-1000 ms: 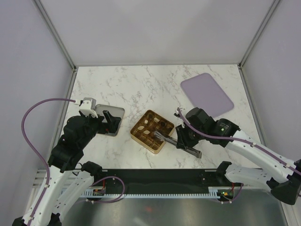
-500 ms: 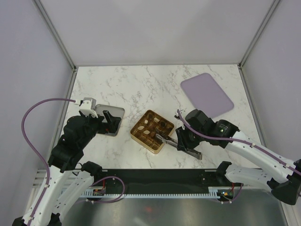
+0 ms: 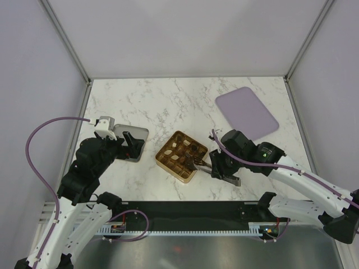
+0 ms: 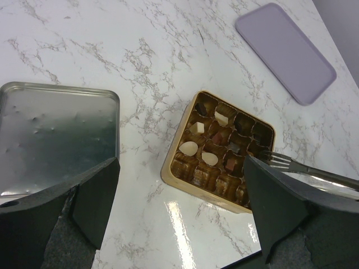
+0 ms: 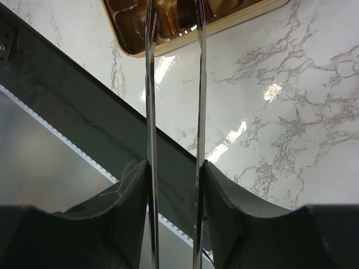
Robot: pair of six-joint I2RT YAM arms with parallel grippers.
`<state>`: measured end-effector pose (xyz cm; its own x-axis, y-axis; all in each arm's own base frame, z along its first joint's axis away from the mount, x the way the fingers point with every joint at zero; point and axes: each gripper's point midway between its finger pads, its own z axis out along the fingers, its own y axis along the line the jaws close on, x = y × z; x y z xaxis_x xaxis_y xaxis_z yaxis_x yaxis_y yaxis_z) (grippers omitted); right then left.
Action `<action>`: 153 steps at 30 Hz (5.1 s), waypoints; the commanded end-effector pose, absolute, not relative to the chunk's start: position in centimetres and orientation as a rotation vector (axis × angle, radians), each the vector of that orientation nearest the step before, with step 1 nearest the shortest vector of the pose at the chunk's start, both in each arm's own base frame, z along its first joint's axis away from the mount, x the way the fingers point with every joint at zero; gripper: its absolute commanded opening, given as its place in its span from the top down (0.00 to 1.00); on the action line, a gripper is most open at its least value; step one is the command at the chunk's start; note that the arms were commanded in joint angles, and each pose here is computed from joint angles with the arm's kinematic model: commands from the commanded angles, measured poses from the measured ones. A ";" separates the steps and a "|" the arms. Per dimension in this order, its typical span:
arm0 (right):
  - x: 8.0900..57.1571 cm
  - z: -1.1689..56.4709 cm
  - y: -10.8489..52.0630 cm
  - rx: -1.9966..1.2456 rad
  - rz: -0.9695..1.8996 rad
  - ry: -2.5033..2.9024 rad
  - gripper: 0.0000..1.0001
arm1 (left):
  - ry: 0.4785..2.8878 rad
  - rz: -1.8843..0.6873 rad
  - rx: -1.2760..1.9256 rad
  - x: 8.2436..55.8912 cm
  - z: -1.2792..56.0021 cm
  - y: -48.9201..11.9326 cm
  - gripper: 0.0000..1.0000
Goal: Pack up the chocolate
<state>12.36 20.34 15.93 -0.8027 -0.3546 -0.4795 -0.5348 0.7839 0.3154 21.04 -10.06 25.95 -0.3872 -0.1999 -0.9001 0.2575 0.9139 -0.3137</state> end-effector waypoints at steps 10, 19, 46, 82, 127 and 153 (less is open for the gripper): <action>15.2 23.2 22.5 -0.586 0.698 2.378 0.53 | 1.895 -0.499 0.052 21.0 26.1 -10.3 0.00; 24.5 28.2 22.3 -0.440 0.318 2.190 0.53 | 1.897 -0.503 0.055 21.0 26.0 -10.3 0.00; 51.3 16.4 24.8 -0.047 0.094 2.159 0.51 | 1.904 -0.527 0.084 20.9 25.9 -10.9 0.00; 53.8 7.6 25.0 0.113 0.102 2.244 0.18 | 1.942 -0.501 0.071 21.5 25.0 -10.8 0.00; 26.7 30.5 17.1 -0.166 0.576 1.845 0.04 | 2.624 -0.158 0.142 30.1 10.9 -11.5 0.23; 25.9 30.3 16.7 -0.199 0.573 1.855 0.04 | 2.849 -0.005 0.188 33.9 1.3 -9.4 0.64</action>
